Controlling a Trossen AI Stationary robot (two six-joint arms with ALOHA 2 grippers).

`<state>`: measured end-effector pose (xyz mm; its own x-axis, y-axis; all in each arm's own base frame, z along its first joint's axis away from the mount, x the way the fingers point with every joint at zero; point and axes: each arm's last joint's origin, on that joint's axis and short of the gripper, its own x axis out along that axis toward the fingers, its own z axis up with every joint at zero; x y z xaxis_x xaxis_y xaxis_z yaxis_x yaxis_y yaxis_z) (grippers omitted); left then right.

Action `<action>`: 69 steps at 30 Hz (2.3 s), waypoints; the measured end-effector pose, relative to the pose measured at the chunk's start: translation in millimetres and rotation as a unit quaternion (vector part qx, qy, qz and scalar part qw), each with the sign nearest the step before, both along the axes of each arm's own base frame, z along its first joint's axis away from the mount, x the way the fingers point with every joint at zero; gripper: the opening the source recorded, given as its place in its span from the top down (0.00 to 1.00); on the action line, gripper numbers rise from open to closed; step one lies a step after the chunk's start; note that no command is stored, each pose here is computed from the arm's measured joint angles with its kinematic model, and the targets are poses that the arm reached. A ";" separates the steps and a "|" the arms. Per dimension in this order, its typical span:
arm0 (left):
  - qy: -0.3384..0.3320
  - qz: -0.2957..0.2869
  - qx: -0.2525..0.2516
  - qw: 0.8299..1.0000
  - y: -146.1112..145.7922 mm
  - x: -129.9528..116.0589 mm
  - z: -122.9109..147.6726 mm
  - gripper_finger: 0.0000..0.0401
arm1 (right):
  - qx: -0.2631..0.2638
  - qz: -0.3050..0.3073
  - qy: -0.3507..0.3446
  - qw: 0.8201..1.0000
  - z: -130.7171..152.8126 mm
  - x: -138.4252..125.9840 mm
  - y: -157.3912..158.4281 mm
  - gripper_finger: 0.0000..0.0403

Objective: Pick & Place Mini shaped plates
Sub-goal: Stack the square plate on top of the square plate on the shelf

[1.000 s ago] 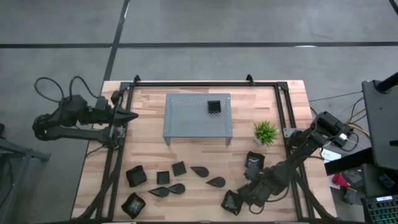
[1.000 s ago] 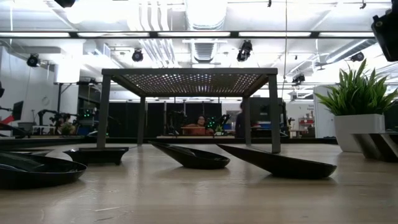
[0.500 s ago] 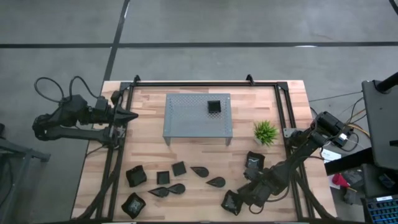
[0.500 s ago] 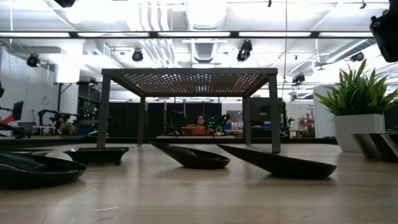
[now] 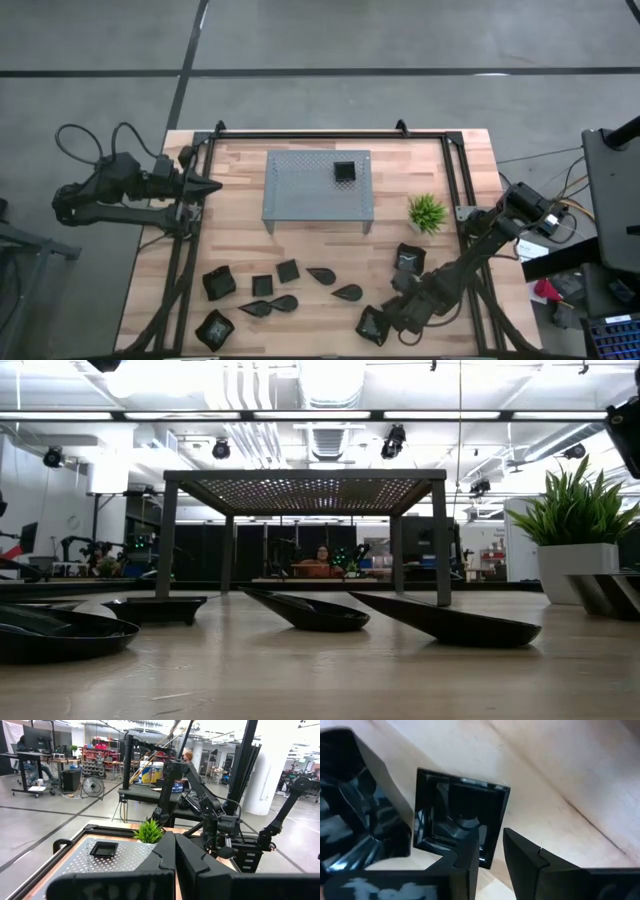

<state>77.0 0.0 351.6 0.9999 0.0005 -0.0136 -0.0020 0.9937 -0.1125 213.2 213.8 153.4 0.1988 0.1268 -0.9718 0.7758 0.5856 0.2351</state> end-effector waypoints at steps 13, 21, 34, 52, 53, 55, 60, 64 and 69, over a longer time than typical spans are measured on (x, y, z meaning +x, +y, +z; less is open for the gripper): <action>0.000 0.000 0.000 1.000 0.0 0.0 0.0 1.00 | -0.001 0.003 -0.001 1.000 -1.7 0.8 0.8 0.83; 0.000 0.000 0.000 1.000 0.0 0.0 0.1 1.00 | -0.001 0.005 -0.001 1.000 -1.7 0.8 0.8 0.86; 0.000 0.000 0.000 1.000 0.0 0.1 0.0 1.00 | -0.003 -0.005 0.002 1.000 -3.7 -0.7 -0.9 0.98; 0.000 0.000 0.000 1.000 0.0 0.0 0.0 1.00 | -0.011 -0.022 -0.038 0.999 22.5 -0.4 -10.2 0.98; 0.000 0.000 0.000 1.000 0.0 0.1 0.0 1.00 | -0.012 -0.023 -0.045 0.999 25.0 -0.8 -11.0 0.98; 0.000 0.000 0.000 1.000 0.0 0.0 0.0 1.00 | -0.019 -0.028 -0.048 0.998 29.5 -3.2 -14.0 0.98; 0.000 0.000 0.000 1.000 0.0 0.0 0.0 1.00 | -0.021 -0.036 -0.048 0.998 36.3 -6.9 -18.0 0.98; 0.000 0.000 0.000 1.000 0.0 0.0 0.0 1.00 | -0.018 -0.039 -0.050 0.998 38.1 -7.3 -18.5 0.98; 0.000 0.000 0.000 1.000 0.0 0.0 0.0 1.00 | -0.022 -0.044 -0.069 0.996 44.7 -8.3 -21.3 0.98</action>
<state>77.0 0.0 351.6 0.9999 0.0008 -0.0136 -0.0023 0.9937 -0.1125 204.9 192.5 198.1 0.3398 0.0607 -0.9385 0.7870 0.5281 0.3191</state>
